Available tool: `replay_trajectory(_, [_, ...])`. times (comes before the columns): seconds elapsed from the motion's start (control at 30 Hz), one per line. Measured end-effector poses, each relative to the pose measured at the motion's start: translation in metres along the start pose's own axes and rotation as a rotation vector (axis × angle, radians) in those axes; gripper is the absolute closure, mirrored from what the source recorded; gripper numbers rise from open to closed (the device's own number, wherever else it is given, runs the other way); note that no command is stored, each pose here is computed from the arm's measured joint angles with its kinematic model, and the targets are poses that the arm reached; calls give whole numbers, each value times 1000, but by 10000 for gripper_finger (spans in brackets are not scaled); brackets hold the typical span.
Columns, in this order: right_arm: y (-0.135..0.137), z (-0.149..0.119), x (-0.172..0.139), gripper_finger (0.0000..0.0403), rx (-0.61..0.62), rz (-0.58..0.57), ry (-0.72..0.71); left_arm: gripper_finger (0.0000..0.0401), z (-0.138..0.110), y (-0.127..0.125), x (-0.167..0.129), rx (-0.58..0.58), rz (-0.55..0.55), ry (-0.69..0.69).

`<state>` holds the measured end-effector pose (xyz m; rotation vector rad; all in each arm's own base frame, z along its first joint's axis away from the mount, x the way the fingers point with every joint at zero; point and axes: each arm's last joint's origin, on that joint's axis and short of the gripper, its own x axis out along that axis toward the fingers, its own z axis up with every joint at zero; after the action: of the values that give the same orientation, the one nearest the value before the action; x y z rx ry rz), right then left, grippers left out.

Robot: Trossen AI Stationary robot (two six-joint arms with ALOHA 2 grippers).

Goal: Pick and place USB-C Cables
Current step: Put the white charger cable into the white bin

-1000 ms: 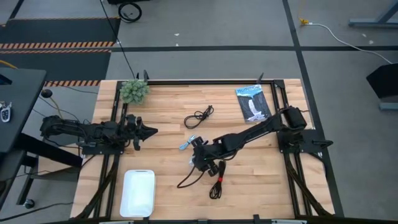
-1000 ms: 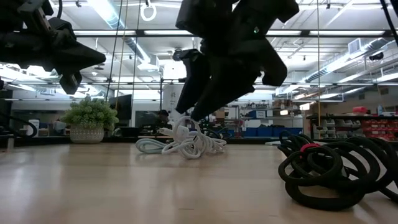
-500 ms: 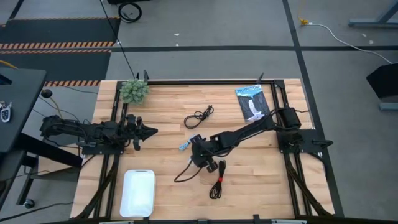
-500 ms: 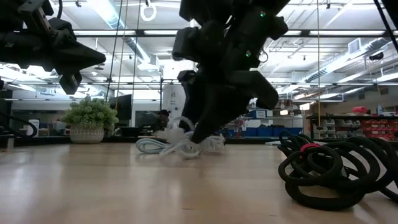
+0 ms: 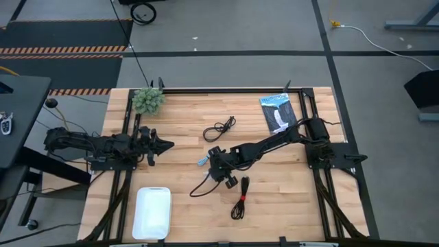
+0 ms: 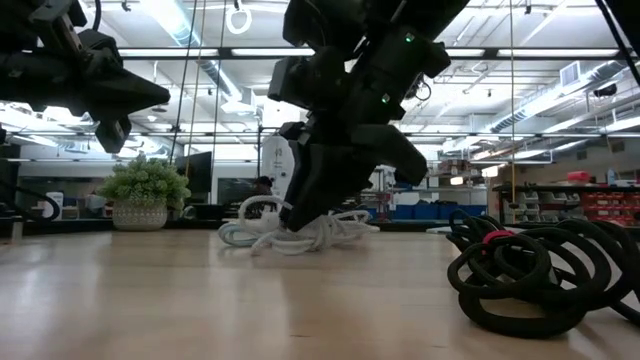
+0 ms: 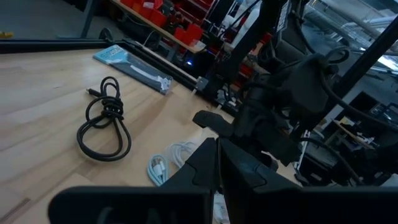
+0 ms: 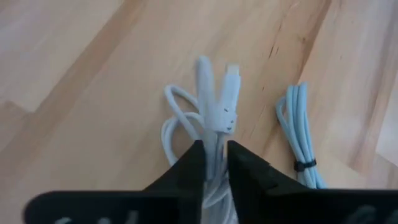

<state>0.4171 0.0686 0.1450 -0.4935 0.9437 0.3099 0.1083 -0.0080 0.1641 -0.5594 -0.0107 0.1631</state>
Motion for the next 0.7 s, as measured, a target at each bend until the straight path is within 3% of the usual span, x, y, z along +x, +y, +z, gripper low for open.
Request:
replay_trajectory(0.2, [2,9,-17,390,-11,-40,-22,376,4,-3,0,5,-29,-40])
replay_trajectory(0.37, [-5,22,-48,389,-5,-136,-100,376,18,-12,-2,56,-139,-177])
replay_trajectory(0.53, [-27,37,-79,386,-9,-230,-284,376,20,-14,-3,57,-164,-193])
replay_trajectory(0.7, [-52,45,-93,389,-17,-246,-499,376,20,-14,-3,73,-167,-193])
